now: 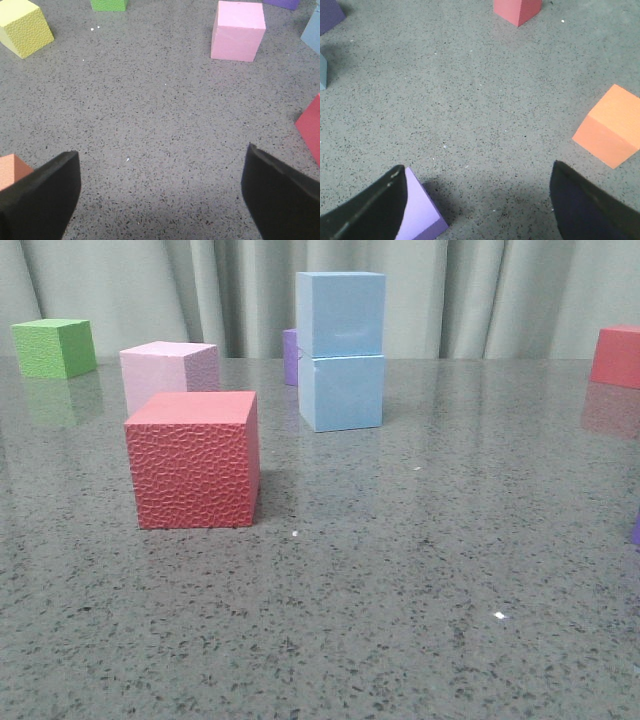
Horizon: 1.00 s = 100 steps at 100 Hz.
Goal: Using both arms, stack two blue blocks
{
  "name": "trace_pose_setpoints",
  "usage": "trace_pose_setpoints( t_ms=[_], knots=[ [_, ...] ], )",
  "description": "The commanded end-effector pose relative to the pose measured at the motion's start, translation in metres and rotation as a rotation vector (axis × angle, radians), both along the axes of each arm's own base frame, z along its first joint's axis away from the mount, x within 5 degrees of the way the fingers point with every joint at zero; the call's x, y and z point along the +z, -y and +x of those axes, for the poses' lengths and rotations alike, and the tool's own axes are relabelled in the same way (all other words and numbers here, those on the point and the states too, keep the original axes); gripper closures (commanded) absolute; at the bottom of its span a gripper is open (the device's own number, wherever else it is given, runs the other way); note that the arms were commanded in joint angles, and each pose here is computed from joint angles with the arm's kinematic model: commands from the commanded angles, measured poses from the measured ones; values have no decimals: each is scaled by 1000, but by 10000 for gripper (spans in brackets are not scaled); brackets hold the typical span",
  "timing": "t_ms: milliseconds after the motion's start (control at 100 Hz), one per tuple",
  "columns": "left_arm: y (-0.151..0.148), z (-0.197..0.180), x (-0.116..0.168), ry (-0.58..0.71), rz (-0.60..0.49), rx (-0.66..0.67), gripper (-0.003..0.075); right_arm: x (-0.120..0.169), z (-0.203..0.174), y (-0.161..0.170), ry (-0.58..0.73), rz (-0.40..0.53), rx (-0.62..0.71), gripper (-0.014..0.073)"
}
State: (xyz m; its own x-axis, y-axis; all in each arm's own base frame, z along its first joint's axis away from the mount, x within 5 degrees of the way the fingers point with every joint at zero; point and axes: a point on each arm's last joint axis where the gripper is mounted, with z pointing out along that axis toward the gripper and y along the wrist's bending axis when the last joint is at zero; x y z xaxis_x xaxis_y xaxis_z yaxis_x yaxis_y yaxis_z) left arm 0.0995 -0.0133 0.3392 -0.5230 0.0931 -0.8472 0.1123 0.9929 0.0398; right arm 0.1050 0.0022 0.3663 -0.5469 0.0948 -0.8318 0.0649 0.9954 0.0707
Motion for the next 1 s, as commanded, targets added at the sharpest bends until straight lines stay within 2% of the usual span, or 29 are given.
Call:
trace_pose_setpoints(
  t_ms=[0,80,160,230,340,380,450,520,990],
  knots=[
    [1,3,14,97,-21,-5,102,13,2,0,99,-14,9,28],
    [1,3,14,99,-21,-6,112,13,2,0,99,-14,9,89],
    [1,3,15,100,-22,-6,172,13,2,0,99,-14,9,214],
    [1,3,15,102,-22,-6,267,13,2,0,99,-14,9,347],
    [1,3,15,102,-22,-6,456,13,2,0,99,-14,9,561],
    [1,3,15,102,-22,-6,540,13,2,0,99,-14,9,631],
    [1,3,15,102,-22,-6,645,13,2,0,99,-14,9,720],
    [1,3,15,102,-22,-6,739,13,2,0,99,-14,9,715],
    [1,3,15,102,-22,-6,739,13,2,0,98,-14,9,718]
  ],
)
